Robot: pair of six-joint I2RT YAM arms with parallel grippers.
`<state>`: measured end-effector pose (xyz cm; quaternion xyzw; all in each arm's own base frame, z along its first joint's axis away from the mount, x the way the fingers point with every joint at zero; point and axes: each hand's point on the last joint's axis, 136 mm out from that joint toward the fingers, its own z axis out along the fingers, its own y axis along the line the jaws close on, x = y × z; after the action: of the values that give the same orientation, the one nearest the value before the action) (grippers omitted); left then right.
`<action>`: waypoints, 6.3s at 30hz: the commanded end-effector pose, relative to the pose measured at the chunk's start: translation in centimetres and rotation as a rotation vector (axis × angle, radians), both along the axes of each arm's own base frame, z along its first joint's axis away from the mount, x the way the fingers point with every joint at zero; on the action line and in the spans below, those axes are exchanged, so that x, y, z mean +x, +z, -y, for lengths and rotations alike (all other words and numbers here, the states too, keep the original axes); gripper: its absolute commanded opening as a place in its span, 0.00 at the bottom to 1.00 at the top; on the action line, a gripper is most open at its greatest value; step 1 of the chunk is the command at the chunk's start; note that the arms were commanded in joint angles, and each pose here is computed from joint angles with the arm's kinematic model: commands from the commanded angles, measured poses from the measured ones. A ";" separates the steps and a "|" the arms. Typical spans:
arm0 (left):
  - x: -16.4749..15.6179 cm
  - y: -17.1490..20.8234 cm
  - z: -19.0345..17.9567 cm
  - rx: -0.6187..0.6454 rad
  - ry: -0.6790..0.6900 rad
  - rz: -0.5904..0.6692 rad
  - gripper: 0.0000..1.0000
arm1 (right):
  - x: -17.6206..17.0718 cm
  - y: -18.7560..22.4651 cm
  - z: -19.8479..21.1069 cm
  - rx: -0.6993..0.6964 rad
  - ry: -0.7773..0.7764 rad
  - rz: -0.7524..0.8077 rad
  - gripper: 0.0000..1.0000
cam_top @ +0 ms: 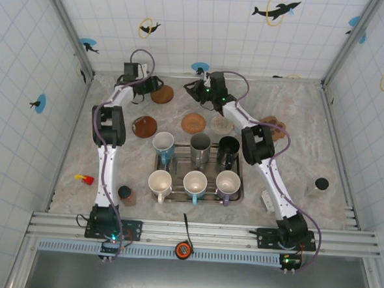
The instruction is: Place the cup by the coaster
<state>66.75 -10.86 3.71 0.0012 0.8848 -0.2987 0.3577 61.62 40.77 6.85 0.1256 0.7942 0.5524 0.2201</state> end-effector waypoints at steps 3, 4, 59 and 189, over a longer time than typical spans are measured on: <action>-0.8 -1.5 0.8 -0.067 -0.044 -0.055 0.67 | 0.4 -0.2 0.0 0.003 0.000 0.013 0.33; -0.9 -1.5 1.1 -0.079 -0.057 -0.058 0.66 | 0.4 -0.2 0.1 0.003 0.002 0.009 0.33; -11.6 -2.5 6.1 0.121 -0.320 -0.268 0.61 | -5.9 -2.0 -2.1 -0.182 0.193 -0.110 0.33; -27.5 0.0 -6.8 -0.005 0.361 -0.411 0.71 | -17.0 11.5 17.4 -0.419 -0.055 0.109 0.44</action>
<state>39.23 -3.93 4.34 -0.2110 0.9274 -0.2138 0.2230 44.27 23.04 18.87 0.0711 0.8745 0.3776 0.2958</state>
